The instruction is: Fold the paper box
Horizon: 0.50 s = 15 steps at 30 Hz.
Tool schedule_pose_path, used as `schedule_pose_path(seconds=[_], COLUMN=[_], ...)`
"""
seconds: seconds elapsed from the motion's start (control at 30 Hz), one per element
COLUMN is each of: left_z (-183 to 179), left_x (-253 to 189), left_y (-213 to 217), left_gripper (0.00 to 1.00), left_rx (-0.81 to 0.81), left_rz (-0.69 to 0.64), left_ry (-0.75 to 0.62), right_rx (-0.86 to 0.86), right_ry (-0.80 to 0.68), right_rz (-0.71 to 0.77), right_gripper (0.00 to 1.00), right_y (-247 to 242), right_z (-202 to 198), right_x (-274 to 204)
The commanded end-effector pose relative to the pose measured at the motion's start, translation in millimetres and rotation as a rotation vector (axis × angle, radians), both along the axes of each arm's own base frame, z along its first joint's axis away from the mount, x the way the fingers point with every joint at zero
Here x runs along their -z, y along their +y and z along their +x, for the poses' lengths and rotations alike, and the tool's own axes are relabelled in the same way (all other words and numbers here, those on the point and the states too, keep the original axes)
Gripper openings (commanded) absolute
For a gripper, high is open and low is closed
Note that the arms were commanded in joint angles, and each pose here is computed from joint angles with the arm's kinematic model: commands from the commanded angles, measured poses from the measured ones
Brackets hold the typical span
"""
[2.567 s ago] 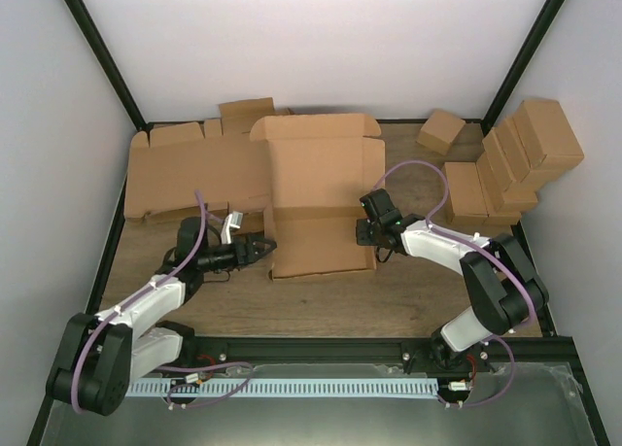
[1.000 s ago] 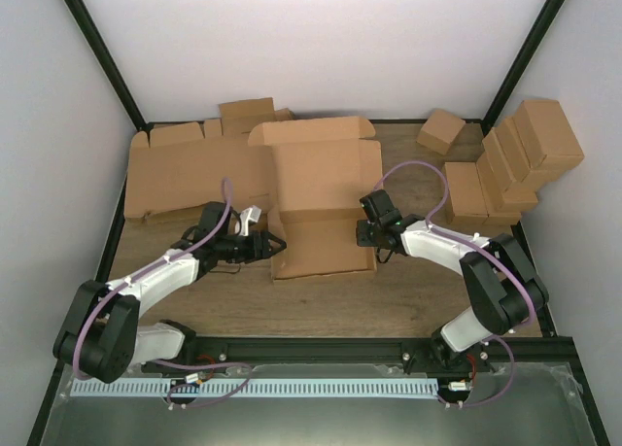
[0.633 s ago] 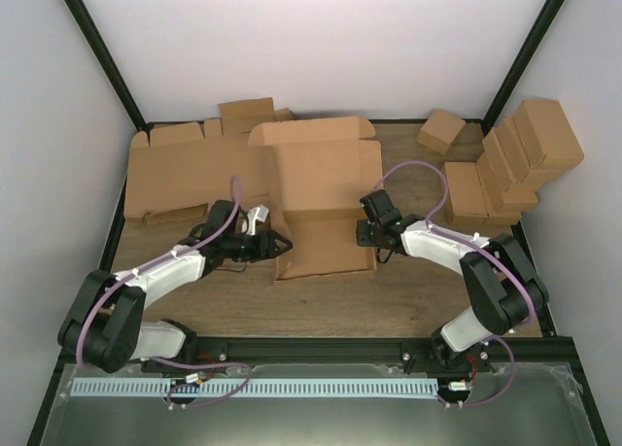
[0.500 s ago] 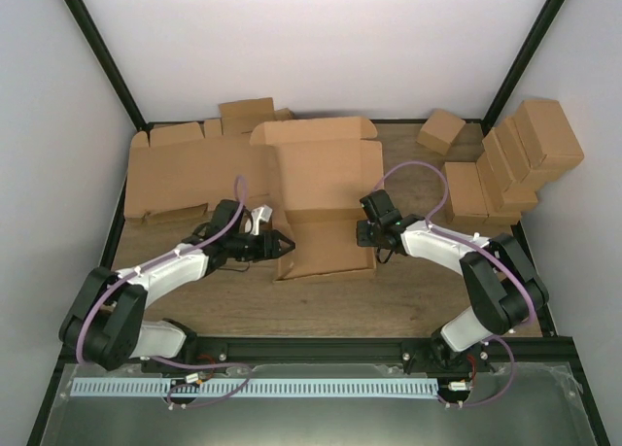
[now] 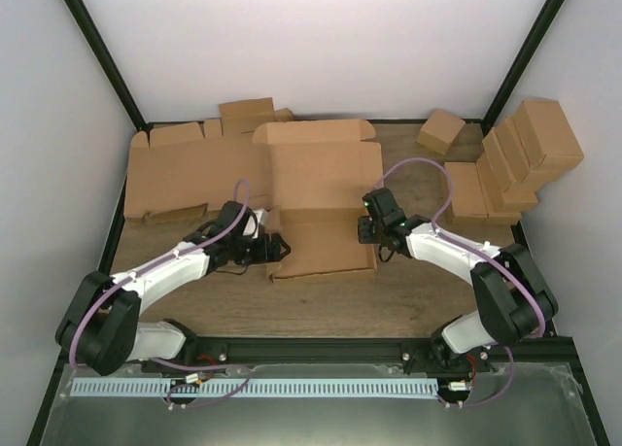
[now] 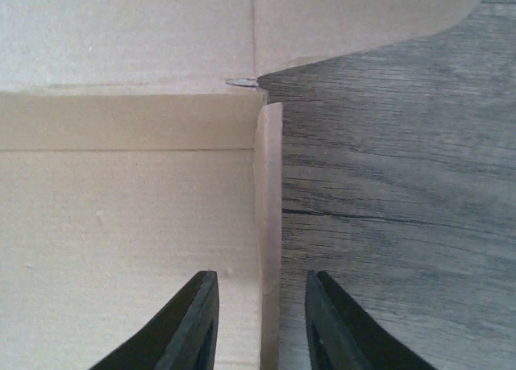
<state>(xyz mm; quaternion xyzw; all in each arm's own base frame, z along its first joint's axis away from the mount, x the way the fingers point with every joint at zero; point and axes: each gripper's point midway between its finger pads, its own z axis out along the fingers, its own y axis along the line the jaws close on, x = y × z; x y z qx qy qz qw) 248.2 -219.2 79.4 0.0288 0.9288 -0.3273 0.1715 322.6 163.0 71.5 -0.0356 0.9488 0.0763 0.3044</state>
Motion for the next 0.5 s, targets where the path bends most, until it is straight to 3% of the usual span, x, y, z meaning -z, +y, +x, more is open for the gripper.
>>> schedule_pose_path(seconds=[0.0,0.2,0.47], left_z=[-22,-23,-27], left_x=[39,44,46], left_y=[43,54,49], left_gripper=[0.88,0.95,0.95], left_rx=[-0.087,-0.200,-0.190], left_rz=[0.215,0.176,0.126], left_ry=[0.111,0.077,0.073], right_rx=[-0.007,0.000,0.116], right_ry=[-0.001,0.025,-0.025], right_rz=[0.004,0.031,-0.028], right_gripper=[0.36,0.39,0.02], right_y=[-1,-2,-28], right_z=[-5,-7,-8], right_x=[0,10,3])
